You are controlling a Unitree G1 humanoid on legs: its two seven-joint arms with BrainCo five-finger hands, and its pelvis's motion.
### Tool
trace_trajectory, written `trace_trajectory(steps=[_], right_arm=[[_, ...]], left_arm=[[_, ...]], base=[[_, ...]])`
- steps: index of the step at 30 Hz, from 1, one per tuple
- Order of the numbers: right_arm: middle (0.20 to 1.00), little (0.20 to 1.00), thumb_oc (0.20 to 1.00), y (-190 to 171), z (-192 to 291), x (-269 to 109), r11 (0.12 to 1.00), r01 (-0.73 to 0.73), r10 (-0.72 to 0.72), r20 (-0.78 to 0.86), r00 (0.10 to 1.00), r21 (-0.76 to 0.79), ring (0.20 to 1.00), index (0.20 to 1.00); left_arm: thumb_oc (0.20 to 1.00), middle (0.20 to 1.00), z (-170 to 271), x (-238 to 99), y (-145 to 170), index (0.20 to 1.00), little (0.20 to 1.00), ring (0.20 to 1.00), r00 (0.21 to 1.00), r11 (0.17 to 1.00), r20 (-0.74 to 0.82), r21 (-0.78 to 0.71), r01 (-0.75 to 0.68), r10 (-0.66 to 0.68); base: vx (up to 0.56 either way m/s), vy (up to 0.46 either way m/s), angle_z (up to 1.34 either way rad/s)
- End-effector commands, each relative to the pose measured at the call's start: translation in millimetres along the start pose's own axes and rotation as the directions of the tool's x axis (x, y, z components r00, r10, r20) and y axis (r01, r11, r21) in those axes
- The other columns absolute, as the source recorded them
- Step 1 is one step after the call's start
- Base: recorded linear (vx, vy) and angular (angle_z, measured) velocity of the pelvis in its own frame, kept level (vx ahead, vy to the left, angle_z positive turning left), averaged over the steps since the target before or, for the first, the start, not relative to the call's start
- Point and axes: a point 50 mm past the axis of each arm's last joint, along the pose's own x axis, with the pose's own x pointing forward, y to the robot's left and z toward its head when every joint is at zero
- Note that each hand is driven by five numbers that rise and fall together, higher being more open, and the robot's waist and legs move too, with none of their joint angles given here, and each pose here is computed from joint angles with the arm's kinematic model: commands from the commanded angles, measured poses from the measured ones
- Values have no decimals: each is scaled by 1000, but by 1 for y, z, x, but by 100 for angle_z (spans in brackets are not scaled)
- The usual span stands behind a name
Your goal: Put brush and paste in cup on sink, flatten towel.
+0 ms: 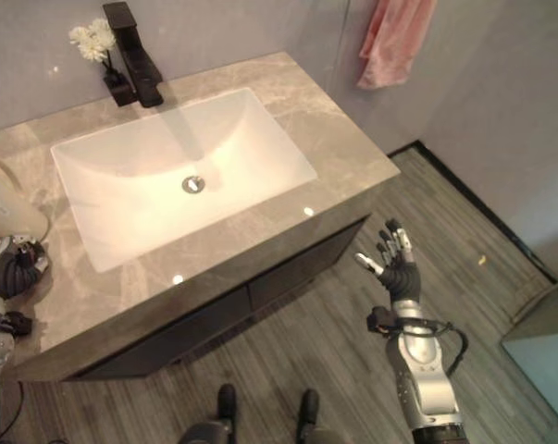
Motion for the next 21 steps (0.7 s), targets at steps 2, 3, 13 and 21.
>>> trace_trajectory(steps=[2,3,13,21], right_arm=[[1000,1000,1000,0,30,11,1000,-6,1,152,988,30,1000,1000],[1000,1000,1000,-1,29,11,1000,-3,-2,149,989,30,1000,1000],[1000,1000,1000,-6,29,6,1000,10,-14,148,989,29,1000,1000],[1000,1000,1000,-9,28,3,999,17,-22,147,989,30,1000,1000]], left_arm=[[200,200,-4,15,10,200,200,200,999,999,-15,20,-29,29],[200,200,-5,16,11,200,200,200,999,999,-17,19,-32,32],[200,200,-21,27,31,200,200,200,991,995,-93,26,-98,100],[200,200,-28,35,51,200,200,200,984,988,-106,74,-134,142]], base=[[14,-6,-4],[0,0,0],[5,0,-1],[6,7,-6]])
